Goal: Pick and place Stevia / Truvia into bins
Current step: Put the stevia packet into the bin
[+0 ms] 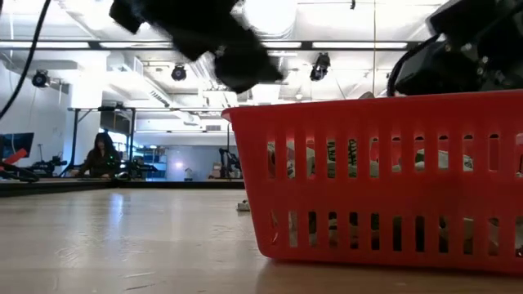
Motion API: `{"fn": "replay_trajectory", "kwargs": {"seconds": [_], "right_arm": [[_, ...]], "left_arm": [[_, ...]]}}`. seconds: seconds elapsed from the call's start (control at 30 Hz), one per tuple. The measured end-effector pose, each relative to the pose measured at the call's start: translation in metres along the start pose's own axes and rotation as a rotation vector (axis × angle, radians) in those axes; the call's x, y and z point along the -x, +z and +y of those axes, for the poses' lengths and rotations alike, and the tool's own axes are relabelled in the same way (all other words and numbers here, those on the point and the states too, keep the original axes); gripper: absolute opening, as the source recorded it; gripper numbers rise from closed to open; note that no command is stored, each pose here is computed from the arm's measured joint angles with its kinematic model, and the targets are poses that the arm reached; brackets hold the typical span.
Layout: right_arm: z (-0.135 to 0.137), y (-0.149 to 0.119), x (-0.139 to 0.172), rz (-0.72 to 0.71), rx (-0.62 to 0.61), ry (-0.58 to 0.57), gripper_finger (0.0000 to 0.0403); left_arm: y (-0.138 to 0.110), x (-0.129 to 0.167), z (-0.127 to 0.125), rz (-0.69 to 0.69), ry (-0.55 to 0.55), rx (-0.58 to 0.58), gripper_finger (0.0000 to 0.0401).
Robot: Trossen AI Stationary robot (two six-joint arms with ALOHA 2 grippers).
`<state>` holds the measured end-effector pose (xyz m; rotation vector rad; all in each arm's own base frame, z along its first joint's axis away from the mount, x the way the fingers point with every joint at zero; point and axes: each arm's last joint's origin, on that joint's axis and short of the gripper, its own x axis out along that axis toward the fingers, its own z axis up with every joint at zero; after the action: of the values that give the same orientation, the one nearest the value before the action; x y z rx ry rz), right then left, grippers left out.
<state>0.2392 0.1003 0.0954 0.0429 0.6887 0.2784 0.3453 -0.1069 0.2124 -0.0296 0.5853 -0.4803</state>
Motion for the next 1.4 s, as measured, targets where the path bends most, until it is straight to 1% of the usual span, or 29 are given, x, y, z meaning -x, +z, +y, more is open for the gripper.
{"fn": "replay_trajectory", "kwargs": {"seconds": [0.03,0.1,0.17,0.23,0.27,0.3,0.37,0.43,0.53,0.63,0.73,0.9,1.03,1.1,1.23,1.4], "right_arm": [[-0.001,0.0,-0.003,0.004,-0.003,-0.001,0.0199],[-0.003,-0.001,-0.007,0.022,-0.007,0.007,0.0201],[-0.003,0.002,-0.012,0.019,-0.011,0.012,0.02],[-0.005,0.001,-0.014,0.022,-0.015,0.019,0.0198],[-0.005,0.002,-0.016,0.018,-0.017,0.02,0.0197],[-0.005,0.003,-0.017,0.012,-0.016,0.023,0.0196],[-0.006,0.002,-0.016,0.016,-0.017,0.027,0.0194],[-0.006,0.003,-0.015,0.014,-0.016,0.018,0.0194],[-0.01,0.002,-0.013,0.017,-0.042,-0.023,0.0193],[-0.017,0.001,-0.009,0.029,-0.083,-0.098,0.0189],[-0.019,0.0,-0.008,0.029,-0.097,-0.117,0.0183],[-0.019,0.003,-0.002,0.028,-0.076,-0.103,0.0173],[-0.017,0.014,0.007,-0.04,-0.049,-0.085,0.0168],[-0.017,0.016,0.009,-0.05,-0.032,-0.085,0.0166],[-0.017,0.02,0.007,-0.108,0.011,-0.096,0.0168],[-0.022,0.021,-0.003,-0.104,0.022,-0.119,0.0168]], "left_arm": [[-0.003,0.002,0.0,0.013,0.002,0.009,0.0206],[-0.001,0.005,-0.001,-0.022,0.025,0.016,0.0206],[-0.006,0.009,-0.002,0.002,0.043,0.025,0.0206],[-0.005,0.01,-0.002,-0.025,0.058,0.019,0.0206],[-0.01,0.011,-0.002,-0.002,0.062,0.024,0.0206],[-0.013,0.012,-0.002,0.011,0.063,0.03,0.0206],[-0.012,0.011,-0.001,-0.026,0.073,0.039,0.0206],[-0.017,0.013,-0.001,0.004,0.077,0.051,0.0206],[-0.017,0.013,-0.001,-0.01,0.098,0.049,0.0206],[-0.017,0.013,-0.001,-0.008,0.101,0.049,0.0206],[-0.017,0.014,-0.001,-0.008,0.102,0.049,0.0206],[-0.017,0.013,-0.001,-0.007,0.102,0.049,0.0206],[-0.017,0.014,-0.001,-0.007,0.103,0.05,0.0206],[-0.017,0.014,-0.001,-0.005,0.103,0.05,0.0206],[-0.017,0.014,0.0,-0.005,0.105,0.05,0.0206],[-0.017,0.014,0.0,-0.006,0.105,0.05,0.0206]]}}
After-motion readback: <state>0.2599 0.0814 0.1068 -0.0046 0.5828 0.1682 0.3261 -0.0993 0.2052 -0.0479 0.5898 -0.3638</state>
